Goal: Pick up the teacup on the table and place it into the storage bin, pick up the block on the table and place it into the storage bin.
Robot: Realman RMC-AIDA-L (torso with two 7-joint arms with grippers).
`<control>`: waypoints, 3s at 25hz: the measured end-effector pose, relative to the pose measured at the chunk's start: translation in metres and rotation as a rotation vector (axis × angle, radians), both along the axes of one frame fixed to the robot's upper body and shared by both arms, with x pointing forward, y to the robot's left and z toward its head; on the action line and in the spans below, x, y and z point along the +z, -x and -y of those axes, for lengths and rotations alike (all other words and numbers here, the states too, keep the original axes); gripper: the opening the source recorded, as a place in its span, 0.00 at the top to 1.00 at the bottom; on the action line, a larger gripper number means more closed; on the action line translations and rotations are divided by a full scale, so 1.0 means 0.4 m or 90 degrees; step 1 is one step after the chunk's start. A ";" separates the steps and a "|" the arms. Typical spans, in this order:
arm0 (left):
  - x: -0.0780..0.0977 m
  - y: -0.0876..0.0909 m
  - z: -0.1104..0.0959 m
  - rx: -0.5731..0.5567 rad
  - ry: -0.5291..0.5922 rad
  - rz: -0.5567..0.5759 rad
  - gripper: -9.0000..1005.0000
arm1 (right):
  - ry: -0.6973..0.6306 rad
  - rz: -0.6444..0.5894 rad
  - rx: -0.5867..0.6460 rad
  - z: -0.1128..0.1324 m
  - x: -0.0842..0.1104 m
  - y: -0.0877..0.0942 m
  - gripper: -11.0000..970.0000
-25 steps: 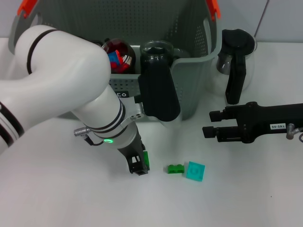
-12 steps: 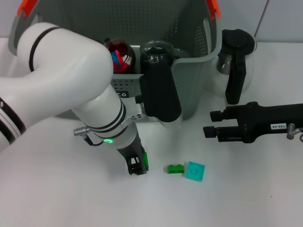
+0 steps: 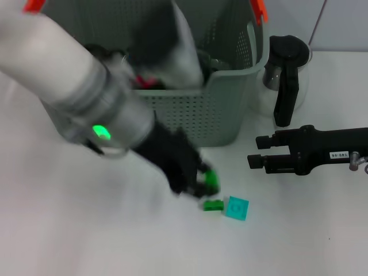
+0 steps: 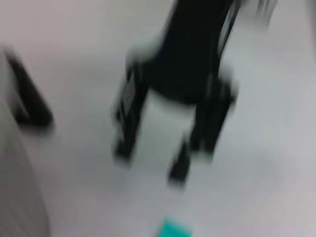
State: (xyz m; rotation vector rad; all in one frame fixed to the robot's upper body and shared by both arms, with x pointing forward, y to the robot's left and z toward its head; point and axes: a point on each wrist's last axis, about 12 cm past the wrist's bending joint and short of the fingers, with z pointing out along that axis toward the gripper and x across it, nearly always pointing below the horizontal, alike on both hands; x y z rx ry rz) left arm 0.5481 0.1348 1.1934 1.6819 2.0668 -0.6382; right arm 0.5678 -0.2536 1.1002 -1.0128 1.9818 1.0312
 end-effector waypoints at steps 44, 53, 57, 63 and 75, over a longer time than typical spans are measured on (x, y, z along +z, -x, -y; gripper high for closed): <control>-0.048 -0.298 -0.172 0.434 0.049 0.200 0.50 | -0.008 -0.008 0.003 0.000 -0.008 0.014 0.34; 0.010 -0.271 -0.184 0.454 0.104 0.191 0.42 | -0.008 -0.007 0.005 0.000 -0.007 0.014 0.33; 0.089 -0.200 -0.184 0.377 0.217 0.188 0.41 | -0.007 -0.006 0.006 0.002 -0.006 0.014 0.33; 0.107 -0.053 -0.185 0.108 0.267 0.199 0.41 | -0.008 -0.005 0.005 -0.001 -0.007 0.014 0.33; -0.083 0.014 -0.153 -0.060 0.223 0.026 0.42 | -0.011 -0.003 0.003 -0.001 -0.002 0.010 0.33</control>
